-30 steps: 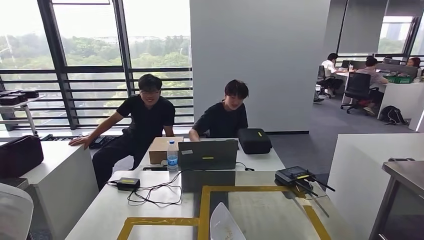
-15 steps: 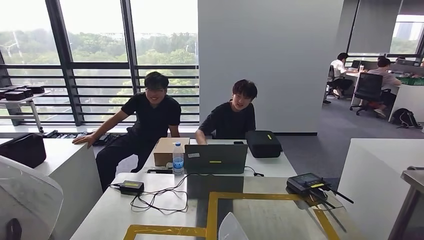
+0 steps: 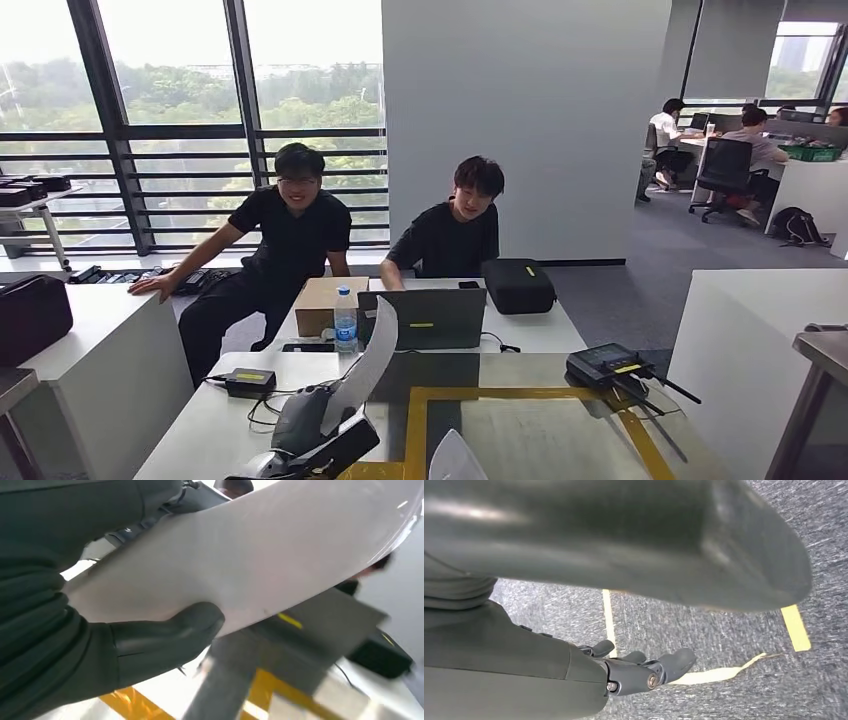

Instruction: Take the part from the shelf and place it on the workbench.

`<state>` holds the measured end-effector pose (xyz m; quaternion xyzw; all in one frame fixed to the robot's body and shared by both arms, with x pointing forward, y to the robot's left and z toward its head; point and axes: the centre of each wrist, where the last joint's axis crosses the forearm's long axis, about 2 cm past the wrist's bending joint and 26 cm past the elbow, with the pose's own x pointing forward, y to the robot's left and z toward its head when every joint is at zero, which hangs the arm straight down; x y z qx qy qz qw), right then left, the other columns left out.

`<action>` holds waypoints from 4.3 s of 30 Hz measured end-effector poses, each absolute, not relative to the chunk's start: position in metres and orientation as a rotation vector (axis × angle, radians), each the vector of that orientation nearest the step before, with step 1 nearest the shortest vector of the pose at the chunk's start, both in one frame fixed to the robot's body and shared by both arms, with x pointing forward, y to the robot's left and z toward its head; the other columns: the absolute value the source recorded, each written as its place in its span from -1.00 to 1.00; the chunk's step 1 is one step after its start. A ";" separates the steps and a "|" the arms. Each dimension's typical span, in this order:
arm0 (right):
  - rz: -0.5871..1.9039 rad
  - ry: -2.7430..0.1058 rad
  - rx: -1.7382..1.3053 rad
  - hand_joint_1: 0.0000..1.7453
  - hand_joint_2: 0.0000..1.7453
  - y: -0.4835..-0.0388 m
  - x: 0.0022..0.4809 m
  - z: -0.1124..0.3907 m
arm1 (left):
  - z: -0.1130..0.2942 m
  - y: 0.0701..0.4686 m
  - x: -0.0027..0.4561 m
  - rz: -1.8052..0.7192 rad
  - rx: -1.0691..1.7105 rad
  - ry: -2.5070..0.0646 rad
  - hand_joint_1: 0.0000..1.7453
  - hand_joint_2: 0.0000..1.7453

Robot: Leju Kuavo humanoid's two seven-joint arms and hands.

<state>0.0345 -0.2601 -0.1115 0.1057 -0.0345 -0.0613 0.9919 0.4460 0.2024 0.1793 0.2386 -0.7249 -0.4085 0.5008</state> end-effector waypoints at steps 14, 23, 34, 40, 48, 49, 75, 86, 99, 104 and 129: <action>-0.107 -0.104 0.219 -1.00 -1.00 -0.260 0.033 -0.112 | 0.155 0.173 0.430 -1.265 0.560 -1.646 -1.00 -1.00; -0.106 -0.080 0.208 -1.00 -1.00 -0.261 0.033 -0.112 | 0.159 0.179 0.433 -1.139 0.679 -1.666 -1.00 -1.00; -0.126 -0.074 0.205 -1.00 -1.00 -0.259 0.032 -0.112 | 0.223 0.168 0.454 -0.988 0.810 -2.002 -1.00 -1.00; -0.145 -0.085 0.202 -1.00 -1.00 -0.259 0.032 -0.112 | 0.257 0.156 0.452 -0.947 0.869 -2.150 -1.00 -1.00; -0.139 -0.083 0.209 -1.00 -1.00 -0.257 0.035 -0.111 | 0.296 0.167 0.444 -0.907 1.086 -2.250 -1.00 -1.00; -0.138 -0.082 0.209 -1.00 -1.00 -0.257 0.035 -0.111 | 0.299 0.172 0.444 -0.901 1.111 -2.255 -1.00 -1.00; -0.186 -0.105 0.198 -1.00 -1.00 -0.253 0.036 -0.111 | 0.258 0.319 0.393 -0.149 1.018 -2.332 -1.00 -1.00; -0.214 -0.069 0.188 -1.00 -1.00 -0.254 0.034 -0.111 | 0.161 0.346 0.333 0.157 0.911 -2.086 -1.00 -1.00; -0.206 -0.071 0.181 -1.00 -1.00 -0.256 0.029 -0.112 | 0.117 0.342 0.282 0.266 0.976 -1.961 -1.00 -1.00; -0.198 -0.095 0.178 -1.00 -1.00 -0.259 0.031 -0.112 | 0.103 0.342 0.270 0.297 0.967 -1.886 -1.00 -1.00; -0.142 -0.077 0.210 -1.00 -1.00 -0.258 0.035 -0.111 | -0.082 0.292 0.154 -0.196 0.474 -0.454 -1.00 -1.00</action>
